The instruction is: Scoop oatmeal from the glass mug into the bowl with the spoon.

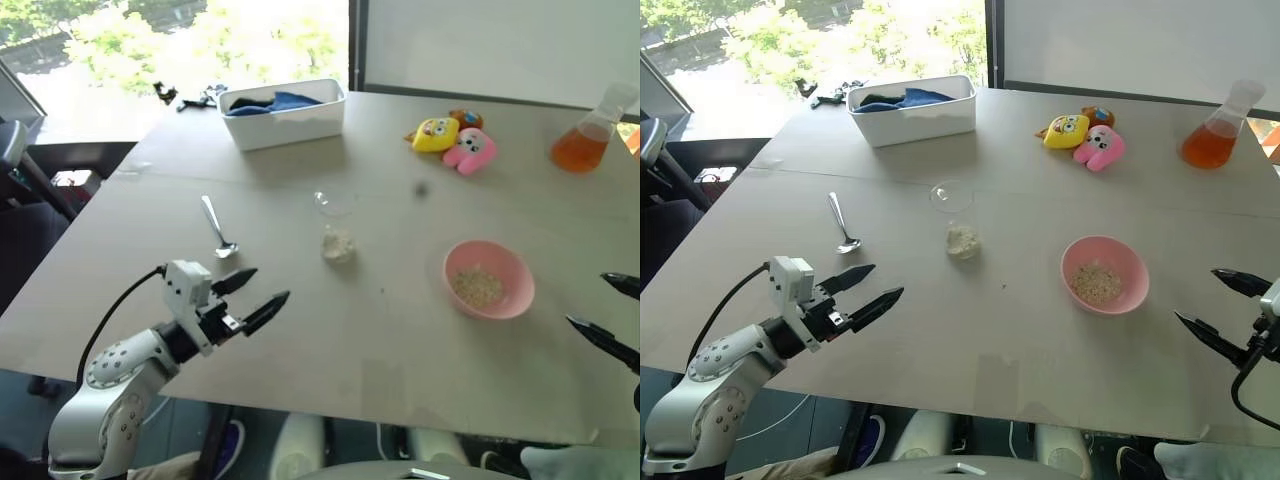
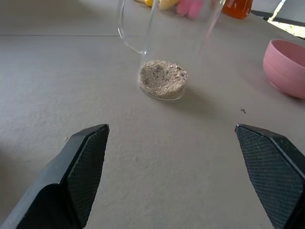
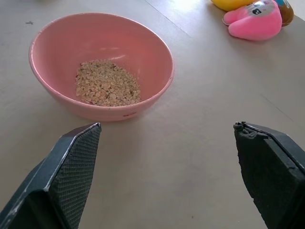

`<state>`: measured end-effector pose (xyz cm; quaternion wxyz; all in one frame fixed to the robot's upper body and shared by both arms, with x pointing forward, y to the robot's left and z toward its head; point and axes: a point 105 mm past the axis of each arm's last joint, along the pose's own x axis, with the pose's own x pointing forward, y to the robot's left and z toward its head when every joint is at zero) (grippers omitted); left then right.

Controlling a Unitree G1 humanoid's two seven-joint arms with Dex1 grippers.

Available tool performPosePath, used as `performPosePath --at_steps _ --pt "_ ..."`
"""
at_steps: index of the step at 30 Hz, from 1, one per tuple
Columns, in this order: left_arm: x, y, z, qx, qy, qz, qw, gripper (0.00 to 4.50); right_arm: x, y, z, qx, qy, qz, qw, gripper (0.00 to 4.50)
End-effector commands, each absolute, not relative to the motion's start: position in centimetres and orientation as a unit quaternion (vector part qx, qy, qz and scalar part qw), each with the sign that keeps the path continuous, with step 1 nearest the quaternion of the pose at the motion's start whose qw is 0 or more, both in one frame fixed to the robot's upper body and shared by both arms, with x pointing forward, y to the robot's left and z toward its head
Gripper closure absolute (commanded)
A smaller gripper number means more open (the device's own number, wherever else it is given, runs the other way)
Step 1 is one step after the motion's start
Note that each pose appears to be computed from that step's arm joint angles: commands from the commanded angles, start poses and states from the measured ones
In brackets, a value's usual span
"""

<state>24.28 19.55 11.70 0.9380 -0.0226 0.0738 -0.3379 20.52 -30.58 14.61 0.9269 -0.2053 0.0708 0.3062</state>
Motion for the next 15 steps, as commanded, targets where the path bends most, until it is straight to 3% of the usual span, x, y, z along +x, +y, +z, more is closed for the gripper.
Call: performPosePath --at_steps 1,8,12,15 --pt "25.3 20.0 13.2 -0.02 0.038 -0.318 0.947 0.05 21.2 -30.5 15.4 -0.223 0.044 0.269 0.936 0.0" --pt "27.7 20.3 14.5 -0.051 0.001 -0.262 0.964 0.05 21.6 -30.6 14.1 -0.218 0.105 0.235 0.941 0.0" --pt "28.9 21.0 15.9 -0.059 -0.031 -0.217 0.974 0.05 23.1 -30.2 16.7 -0.22 0.018 0.214 0.952 0.0" --pt "30.4 22.0 17.3 -0.055 -0.051 -0.159 0.984 0.05 23.1 -28.6 18.3 -0.189 -0.03 0.265 0.945 0.0"
